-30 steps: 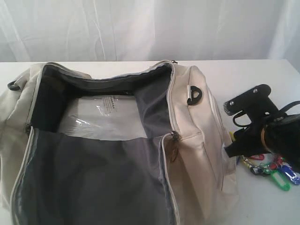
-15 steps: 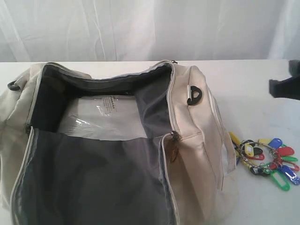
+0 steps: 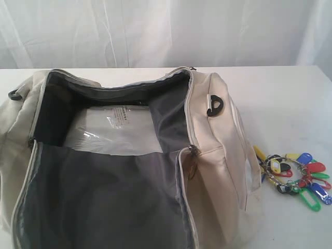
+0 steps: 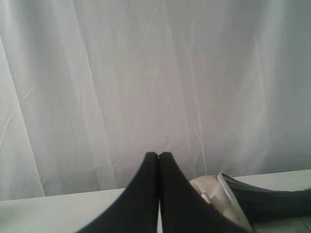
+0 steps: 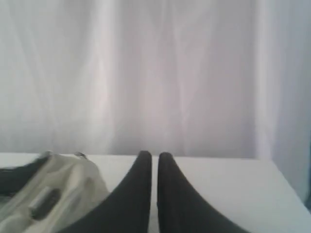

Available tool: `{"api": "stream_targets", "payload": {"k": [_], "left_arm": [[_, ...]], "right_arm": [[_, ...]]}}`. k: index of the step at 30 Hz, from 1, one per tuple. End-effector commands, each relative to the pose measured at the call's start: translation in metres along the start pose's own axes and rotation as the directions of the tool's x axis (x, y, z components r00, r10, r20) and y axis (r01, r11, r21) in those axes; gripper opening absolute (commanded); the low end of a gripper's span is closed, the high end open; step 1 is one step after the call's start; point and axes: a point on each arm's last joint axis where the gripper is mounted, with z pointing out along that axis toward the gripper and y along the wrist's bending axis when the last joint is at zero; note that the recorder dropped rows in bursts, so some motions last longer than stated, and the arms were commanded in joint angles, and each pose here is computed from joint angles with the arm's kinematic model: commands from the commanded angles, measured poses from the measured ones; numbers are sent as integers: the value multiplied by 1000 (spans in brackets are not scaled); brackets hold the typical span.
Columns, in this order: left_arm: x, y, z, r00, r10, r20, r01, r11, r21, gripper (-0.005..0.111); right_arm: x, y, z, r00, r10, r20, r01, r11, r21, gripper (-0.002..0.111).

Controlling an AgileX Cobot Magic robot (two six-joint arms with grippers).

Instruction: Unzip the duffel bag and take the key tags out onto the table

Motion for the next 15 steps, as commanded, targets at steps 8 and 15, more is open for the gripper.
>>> {"api": "stream_targets", "payload": {"k": [8,15], "left_arm": [[0,-11,-1,992,-127,-1,126,985,122,0],[0,-12,-1,993,-122,-1,121,984,128,0]], "right_arm": [[22,14,-14,999,-8,43,17,980,-201,0],[31,13,-13,1000,-11,15,14,981,-195,0]]}}
